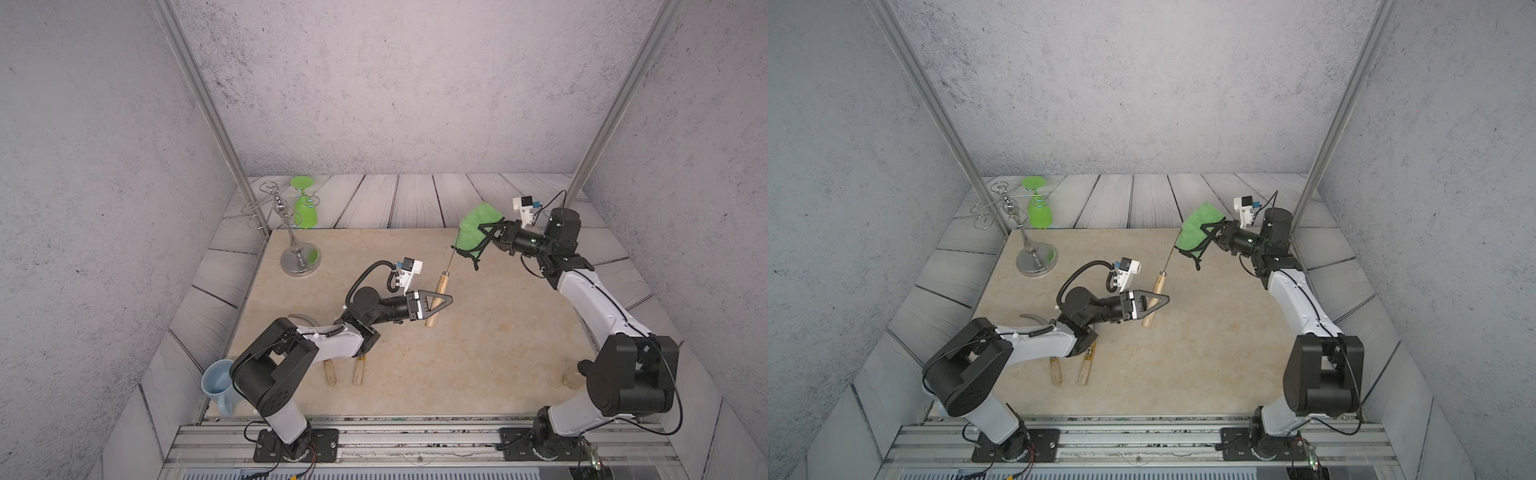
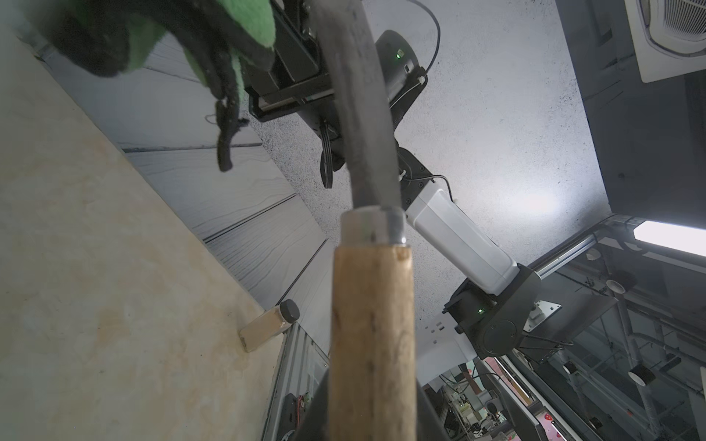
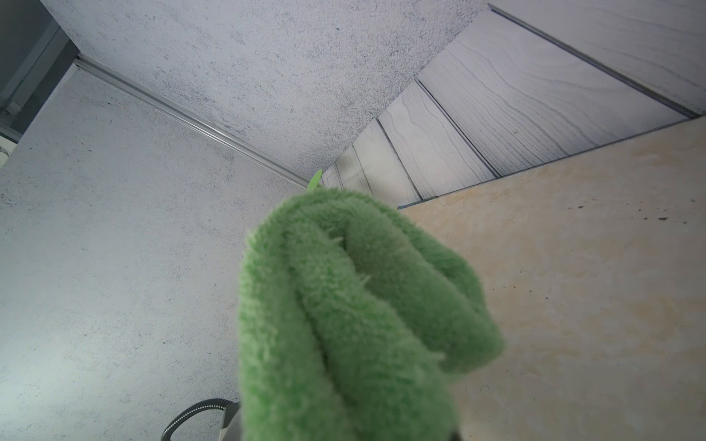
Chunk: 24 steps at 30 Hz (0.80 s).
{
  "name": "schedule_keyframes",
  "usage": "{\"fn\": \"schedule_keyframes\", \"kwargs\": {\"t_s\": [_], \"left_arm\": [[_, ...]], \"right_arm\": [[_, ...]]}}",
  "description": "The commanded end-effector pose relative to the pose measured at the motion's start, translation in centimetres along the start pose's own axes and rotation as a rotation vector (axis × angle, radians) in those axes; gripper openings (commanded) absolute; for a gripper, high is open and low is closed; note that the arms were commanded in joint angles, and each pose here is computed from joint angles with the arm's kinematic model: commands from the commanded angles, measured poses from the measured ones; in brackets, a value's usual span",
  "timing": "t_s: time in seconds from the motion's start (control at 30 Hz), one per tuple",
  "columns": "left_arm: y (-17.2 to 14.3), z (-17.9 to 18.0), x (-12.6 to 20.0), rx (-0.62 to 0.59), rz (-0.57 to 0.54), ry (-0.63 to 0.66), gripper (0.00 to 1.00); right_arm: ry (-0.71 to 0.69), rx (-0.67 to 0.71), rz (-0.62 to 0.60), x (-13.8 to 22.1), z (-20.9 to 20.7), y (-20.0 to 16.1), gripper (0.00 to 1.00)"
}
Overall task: Wipe small sickles with rags
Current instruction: Wipe the small sickle.
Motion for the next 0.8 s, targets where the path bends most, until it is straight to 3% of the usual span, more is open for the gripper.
{"fn": "schedule_keyframes", "kwargs": {"t_s": [0.0, 0.77], "left_arm": [[0.4, -1.2, -0.6, -0.04, 0.006, -0.068, 0.0], [2.3, -0.4, -2.0, -0.055, -0.017, -0.079, 0.0]], "right_arm": [[0.059, 0.053, 0.024, -0.8, 1.4, 0.6, 0.13], [0.166, 0.166, 0.197, -3.1, 7.3, -6.2, 0.14]]}}
Point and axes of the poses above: each gripper's point midway between its finger pads, its own x axis back along the fingers, its own z axis along the line the jaws close on, y = z × x, the point moved 7 cm from there along x, back along the fingers, and after that the axes turned 1 degree about -x, right-handed, at the moved point
